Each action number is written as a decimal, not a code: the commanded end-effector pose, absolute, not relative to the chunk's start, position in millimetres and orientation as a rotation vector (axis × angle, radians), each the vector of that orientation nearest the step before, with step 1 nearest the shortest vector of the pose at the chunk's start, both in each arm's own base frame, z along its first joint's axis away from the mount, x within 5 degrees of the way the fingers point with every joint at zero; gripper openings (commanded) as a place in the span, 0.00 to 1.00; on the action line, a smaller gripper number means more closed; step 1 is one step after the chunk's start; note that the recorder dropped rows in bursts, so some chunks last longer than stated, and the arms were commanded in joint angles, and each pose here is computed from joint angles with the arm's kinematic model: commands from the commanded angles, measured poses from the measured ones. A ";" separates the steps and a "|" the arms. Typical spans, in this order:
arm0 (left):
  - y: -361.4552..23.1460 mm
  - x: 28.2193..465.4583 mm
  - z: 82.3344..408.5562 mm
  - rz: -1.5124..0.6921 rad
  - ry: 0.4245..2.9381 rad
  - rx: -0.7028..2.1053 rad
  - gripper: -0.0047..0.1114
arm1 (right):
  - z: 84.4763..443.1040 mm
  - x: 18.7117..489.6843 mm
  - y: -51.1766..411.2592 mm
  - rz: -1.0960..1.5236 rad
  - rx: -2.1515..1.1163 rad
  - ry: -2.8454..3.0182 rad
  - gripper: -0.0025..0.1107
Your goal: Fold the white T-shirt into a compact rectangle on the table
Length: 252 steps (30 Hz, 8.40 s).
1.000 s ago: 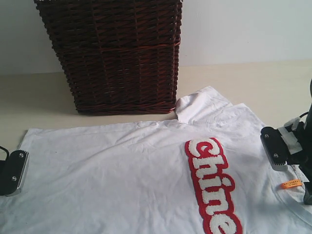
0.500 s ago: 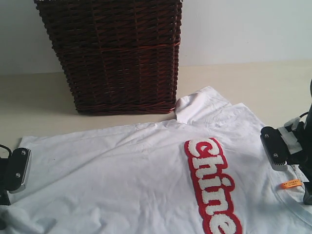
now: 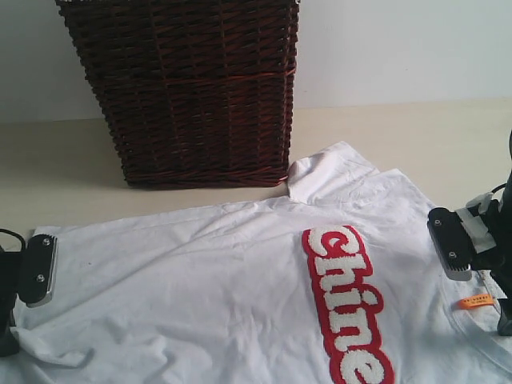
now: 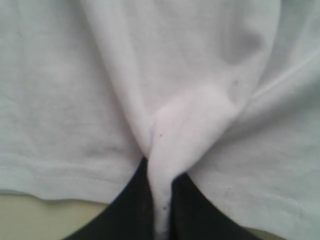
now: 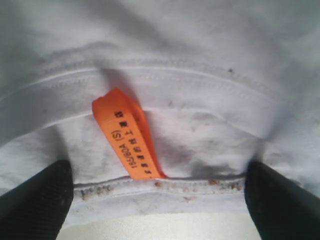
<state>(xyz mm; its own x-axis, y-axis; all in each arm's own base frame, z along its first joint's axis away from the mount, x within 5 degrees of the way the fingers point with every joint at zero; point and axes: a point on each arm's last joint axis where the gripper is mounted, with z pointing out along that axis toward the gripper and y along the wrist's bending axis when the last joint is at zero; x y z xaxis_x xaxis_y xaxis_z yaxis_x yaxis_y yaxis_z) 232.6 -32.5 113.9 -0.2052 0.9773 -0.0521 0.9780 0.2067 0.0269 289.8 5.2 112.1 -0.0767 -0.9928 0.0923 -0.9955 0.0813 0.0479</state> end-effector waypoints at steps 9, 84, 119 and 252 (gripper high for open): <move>-33.3 232.4 107.6 -0.016 2.418 1.937 0.04 | 101.6 285.8 5.4 -0.023 2.029 -2.233 0.81; -33.4 232.4 107.9 -0.020 2.443 1.909 0.04 | 122.7 287.6 8.0 0.033 1.957 -2.408 0.02; -50.5 238.4 136.6 0.046 2.397 1.817 0.04 | 184.6 291.9 12.4 0.160 1.907 -2.692 0.02; -98.1 220.3 154.7 -0.144 2.477 1.249 0.61 | 99.9 195.5 158.5 0.008 1.649 -2.621 0.02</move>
